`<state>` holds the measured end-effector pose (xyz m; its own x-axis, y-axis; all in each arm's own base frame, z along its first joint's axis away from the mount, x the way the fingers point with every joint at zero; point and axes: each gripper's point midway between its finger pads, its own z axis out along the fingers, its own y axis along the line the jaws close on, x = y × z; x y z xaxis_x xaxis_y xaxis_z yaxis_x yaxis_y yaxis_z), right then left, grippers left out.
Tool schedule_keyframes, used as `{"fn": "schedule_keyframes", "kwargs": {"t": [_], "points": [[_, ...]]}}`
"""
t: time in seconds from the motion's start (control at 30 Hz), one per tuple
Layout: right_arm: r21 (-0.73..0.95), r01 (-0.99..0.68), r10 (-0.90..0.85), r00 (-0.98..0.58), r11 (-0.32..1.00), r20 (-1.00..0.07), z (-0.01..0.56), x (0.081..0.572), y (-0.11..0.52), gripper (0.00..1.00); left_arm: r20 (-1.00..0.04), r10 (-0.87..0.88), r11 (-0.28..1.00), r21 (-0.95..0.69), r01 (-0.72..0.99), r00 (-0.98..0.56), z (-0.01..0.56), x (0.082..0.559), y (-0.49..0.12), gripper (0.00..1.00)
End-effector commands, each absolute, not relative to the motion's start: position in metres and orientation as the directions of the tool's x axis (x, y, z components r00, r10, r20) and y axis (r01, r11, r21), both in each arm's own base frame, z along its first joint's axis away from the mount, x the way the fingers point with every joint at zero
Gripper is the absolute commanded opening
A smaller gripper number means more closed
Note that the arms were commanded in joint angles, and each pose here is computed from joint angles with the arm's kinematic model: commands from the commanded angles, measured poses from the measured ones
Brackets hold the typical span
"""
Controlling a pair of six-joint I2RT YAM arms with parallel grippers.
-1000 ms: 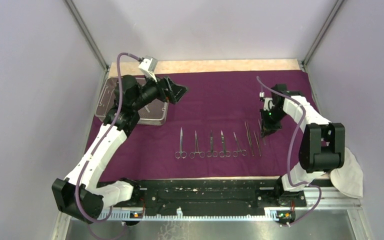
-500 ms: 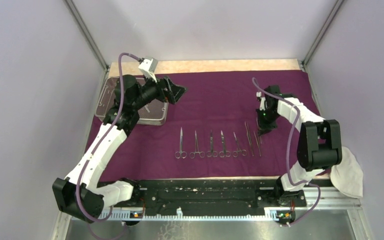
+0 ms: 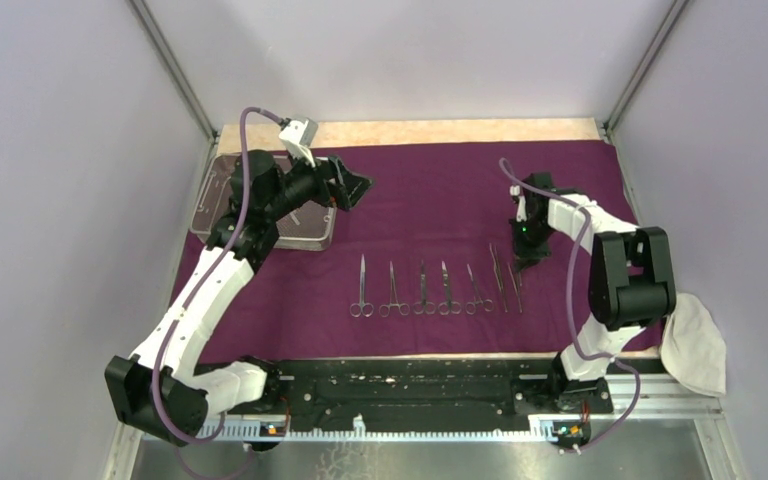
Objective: Open and lay out the surgical kit
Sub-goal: Place the medical item in the surgical kit.
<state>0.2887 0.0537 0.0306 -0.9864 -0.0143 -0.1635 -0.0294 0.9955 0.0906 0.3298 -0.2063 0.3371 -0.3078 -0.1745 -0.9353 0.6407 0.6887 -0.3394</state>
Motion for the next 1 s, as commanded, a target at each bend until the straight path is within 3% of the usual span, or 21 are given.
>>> {"fn": "schedule_keyframes", "kwargs": {"t": [0.0,0.4,0.97], "points": [[0.079,-0.041,-0.023,-0.977,0.996,-0.212,0.0349,0.3059,0.0591,0.02,-0.953,-0.181,0.685,-0.300,0.664,-0.244,0.3580,0.3295,-0.2048,0.98],[0.070,-0.048,-0.033,-0.978,0.996,-0.205,0.0296,0.3051,0.0638,0.03,-0.951,-0.186,0.676,-0.306,0.670,-0.247,0.3592,0.3303,-0.2068,0.98],[0.071,-0.048,-0.031,-0.976,0.996,-0.215,0.0357,0.3092,0.0673,0.14,-0.954,-0.182,0.668,-0.299,0.682,-0.240,0.3619,0.3288,-0.2083,0.98]]}}
